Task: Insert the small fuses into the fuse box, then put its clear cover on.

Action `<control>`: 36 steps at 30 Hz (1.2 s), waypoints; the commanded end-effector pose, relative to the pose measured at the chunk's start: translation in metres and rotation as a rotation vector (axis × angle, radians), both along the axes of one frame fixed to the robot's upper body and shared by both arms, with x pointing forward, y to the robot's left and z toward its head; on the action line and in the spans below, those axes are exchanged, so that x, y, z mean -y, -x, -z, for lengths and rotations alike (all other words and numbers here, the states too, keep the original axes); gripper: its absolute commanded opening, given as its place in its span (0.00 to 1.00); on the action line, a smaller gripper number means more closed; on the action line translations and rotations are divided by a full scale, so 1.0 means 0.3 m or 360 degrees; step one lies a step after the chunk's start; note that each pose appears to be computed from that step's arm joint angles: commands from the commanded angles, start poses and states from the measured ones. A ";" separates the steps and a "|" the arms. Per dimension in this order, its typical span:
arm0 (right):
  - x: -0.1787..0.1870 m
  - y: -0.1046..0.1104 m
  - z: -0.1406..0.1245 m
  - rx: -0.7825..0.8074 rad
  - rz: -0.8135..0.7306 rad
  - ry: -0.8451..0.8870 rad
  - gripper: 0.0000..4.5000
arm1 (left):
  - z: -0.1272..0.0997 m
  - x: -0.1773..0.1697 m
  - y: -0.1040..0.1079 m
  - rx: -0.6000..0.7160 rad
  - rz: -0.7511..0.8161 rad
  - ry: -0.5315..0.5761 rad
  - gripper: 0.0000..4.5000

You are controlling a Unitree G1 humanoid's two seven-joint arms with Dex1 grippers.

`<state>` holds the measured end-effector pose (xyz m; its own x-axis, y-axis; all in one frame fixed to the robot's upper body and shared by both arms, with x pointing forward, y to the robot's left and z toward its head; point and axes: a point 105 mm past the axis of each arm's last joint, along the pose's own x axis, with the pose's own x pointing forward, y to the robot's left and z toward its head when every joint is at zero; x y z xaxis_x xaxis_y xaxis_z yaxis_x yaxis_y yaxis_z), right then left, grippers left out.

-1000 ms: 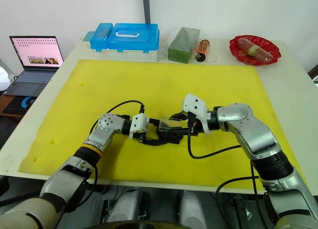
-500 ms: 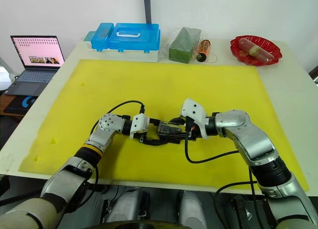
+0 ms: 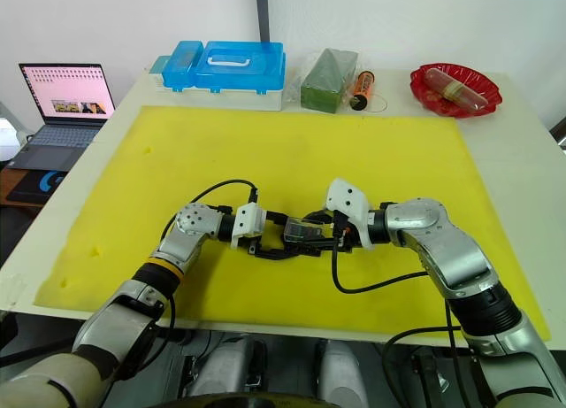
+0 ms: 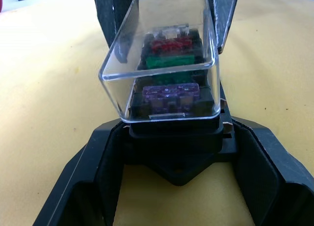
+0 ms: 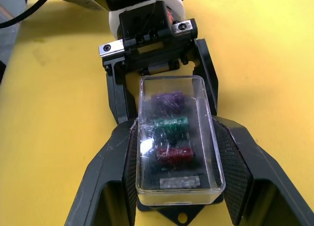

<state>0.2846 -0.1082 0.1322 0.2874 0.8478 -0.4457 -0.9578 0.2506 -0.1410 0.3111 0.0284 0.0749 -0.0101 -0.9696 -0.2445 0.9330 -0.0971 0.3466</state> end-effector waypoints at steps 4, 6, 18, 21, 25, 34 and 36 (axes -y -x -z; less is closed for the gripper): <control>0.012 -0.009 -0.019 0.0016 0.0001 0.0015 0.40 | 0.061 -0.015 0.011 -0.0072 -0.0024 -0.0087 0.62; 0.013 -0.012 -0.012 0.0021 0.0005 0.0025 0.40 | 0.060 -0.014 0.009 -0.0075 -0.0038 -0.0075 0.62; -0.002 -0.024 0.004 0.0058 0.0002 0.0027 0.40 | 0.063 -0.003 0.016 -0.0070 -0.0030 -0.0067 0.62; -0.003 -0.026 0.000 0.0057 0.0006 0.0013 0.40 | 0.063 -0.003 0.015 -0.0068 -0.0028 -0.0071 0.62; 0.010 -0.016 0.013 0.0048 -0.0010 0.0060 0.40 | 0.064 -0.004 0.016 -0.0067 -0.0027 -0.0073 0.62; 0.013 -0.021 -0.038 0.0107 -0.0045 0.0020 0.99 | 0.070 -0.008 0.014 -0.0063 -0.0027 -0.0094 0.62; 0.017 -0.025 -0.060 0.0127 -0.0041 0.0008 0.99 | 0.068 -0.008 0.011 -0.0064 -0.0032 -0.0093 0.62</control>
<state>0.2892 -0.1108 0.1299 0.2757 0.8434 -0.4612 -0.9608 0.2272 -0.1588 0.3117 0.0275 0.0746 0.0018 -0.9711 -0.2385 0.9302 -0.0859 0.3569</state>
